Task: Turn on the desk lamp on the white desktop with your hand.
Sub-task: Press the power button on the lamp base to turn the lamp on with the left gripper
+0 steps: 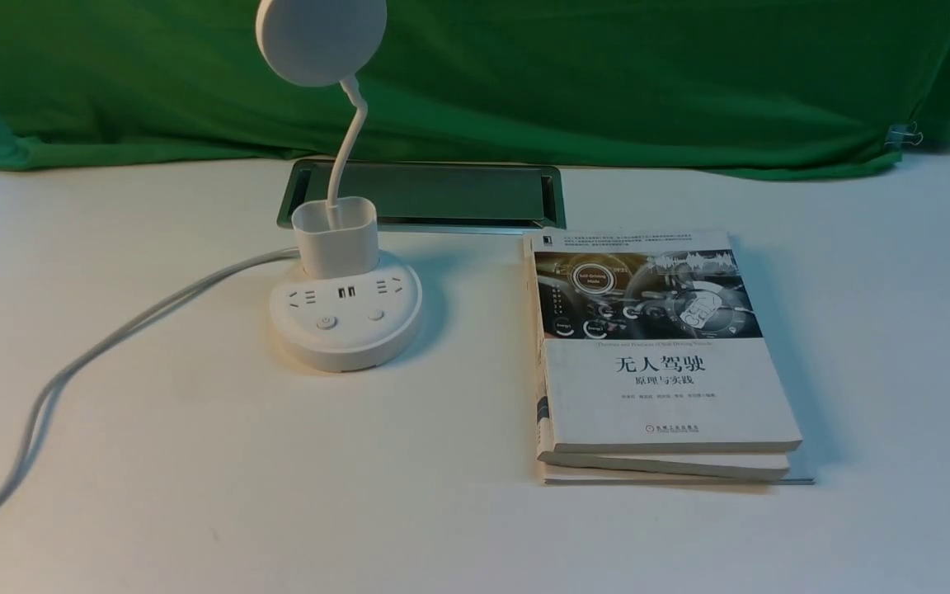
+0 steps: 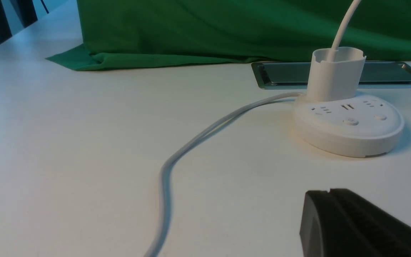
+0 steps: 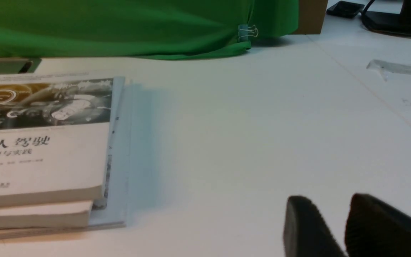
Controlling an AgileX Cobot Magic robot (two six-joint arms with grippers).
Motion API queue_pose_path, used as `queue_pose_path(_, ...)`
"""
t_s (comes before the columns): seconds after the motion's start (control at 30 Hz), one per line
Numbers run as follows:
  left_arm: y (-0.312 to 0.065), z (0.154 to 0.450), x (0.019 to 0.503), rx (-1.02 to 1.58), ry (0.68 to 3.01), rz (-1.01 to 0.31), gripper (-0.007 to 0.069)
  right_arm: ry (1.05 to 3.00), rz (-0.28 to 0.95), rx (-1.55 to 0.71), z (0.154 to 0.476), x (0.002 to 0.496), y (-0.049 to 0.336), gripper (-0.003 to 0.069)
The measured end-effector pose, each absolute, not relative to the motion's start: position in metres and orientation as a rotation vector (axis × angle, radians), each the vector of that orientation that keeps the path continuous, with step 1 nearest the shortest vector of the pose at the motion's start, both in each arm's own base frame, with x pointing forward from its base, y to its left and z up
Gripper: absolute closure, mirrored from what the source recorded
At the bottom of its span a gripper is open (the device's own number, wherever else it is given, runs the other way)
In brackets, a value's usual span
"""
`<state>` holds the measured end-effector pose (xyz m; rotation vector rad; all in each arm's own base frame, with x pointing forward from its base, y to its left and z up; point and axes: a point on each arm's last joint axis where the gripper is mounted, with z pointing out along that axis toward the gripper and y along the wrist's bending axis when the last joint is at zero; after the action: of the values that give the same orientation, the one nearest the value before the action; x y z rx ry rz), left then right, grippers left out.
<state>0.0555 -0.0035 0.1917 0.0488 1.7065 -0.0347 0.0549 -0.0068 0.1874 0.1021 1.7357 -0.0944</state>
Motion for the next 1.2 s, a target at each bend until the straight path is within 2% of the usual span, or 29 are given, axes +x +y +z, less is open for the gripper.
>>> queue_pose_path(0.47, -0.003, 0.192, 0.056, 0.049, 1.707, -0.035, 0.0604, 1.735, -0.094, 0.102, 0.187, 0.055, -0.007, 0.0418)
queue_pose_path(0.63, -0.003, 0.200, 0.056, 0.056, 1.611, -0.011, 0.0604, 1.735, -0.094, 0.102, 0.187, 0.055, -0.007, 0.0418)
queue_pose_path(0.83, -0.002, 0.247, 0.045, 0.064, 1.071, 0.044, 0.0604, 1.735, -0.094, 0.102, 0.187, 0.055, -0.007, 0.0418)
queue_pose_path(1.0, -0.001, 0.270, 0.028, 0.047, 0.764, 0.035, 0.0604, 1.735, -0.094, 0.102, 0.187, 0.055, -0.007, 0.0418)
queue_pose_path(1.1, -0.005, 0.281, 0.014, 0.059, 0.568, -0.045, 0.0604, 1.735, -0.094, 0.102, 0.187, 0.055, -0.007, 0.0418)
queue_pose_path(1.2, -0.007, 0.290, 0.009, 0.065, 0.525, -0.119, 0.0604, 1.735, -0.094, 0.102, 0.187, 0.055, -0.007, 0.0418)
